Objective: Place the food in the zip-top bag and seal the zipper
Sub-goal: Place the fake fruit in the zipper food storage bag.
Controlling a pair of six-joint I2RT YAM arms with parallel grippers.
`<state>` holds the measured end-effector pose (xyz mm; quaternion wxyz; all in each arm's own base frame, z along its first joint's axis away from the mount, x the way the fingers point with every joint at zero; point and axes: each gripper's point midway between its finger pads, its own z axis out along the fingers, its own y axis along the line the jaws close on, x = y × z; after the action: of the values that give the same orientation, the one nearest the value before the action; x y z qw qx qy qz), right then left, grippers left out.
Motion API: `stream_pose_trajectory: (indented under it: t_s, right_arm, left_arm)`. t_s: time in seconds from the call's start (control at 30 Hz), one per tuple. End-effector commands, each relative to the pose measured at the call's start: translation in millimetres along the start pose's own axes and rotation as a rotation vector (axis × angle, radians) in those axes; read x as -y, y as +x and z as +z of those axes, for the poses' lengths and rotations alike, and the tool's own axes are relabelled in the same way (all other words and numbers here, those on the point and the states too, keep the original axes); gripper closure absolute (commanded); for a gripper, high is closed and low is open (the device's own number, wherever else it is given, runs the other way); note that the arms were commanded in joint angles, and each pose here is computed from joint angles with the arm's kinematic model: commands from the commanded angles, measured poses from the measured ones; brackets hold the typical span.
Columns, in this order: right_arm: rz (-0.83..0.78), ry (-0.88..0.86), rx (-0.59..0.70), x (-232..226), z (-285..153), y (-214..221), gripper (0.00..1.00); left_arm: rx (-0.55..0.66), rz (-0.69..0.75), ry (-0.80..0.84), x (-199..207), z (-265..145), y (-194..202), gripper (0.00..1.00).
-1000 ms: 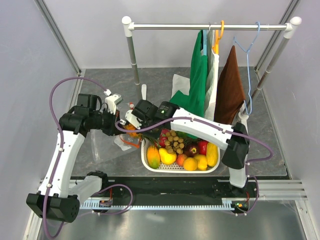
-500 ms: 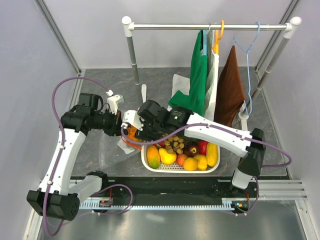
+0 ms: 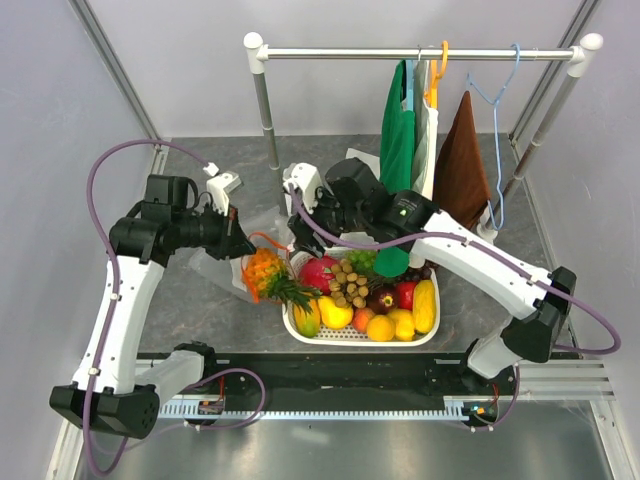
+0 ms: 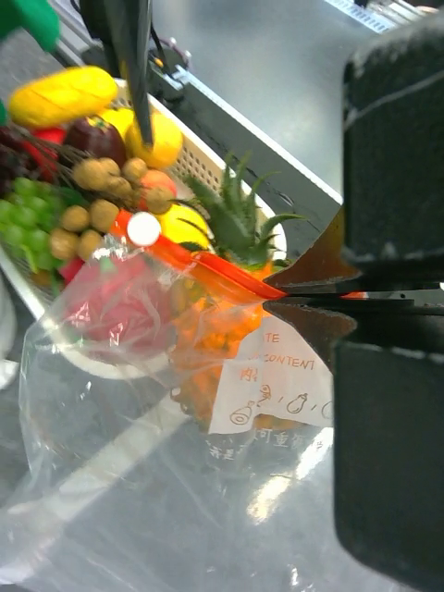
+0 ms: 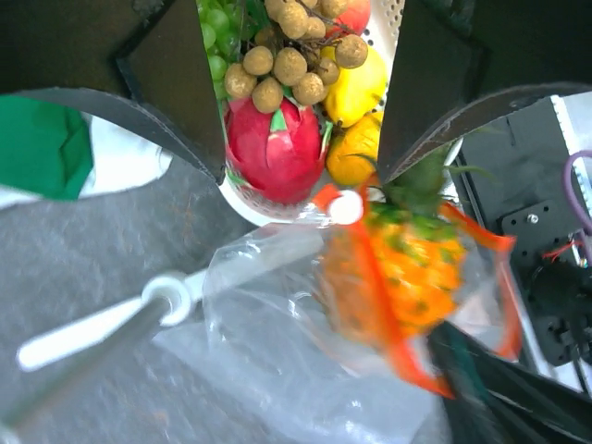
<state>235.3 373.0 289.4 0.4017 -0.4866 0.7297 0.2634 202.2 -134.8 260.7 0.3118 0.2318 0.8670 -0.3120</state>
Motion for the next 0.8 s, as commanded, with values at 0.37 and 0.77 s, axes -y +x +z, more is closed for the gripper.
stream_pose_trajectory:
  t_s: [0.37, 0.77]
  right_arm:
    - [0.173, 0.089, 0.203, 13, 7, 44, 0.59]
    - [0.149, -0.042, 0.266, -9, 22, 37, 0.43]
  left_arm:
    - [0.058, -0.070, 0.097, 22, -4, -25, 0.98]
    - [0.060, -0.074, 0.114, 25, -4, -27, 0.98]
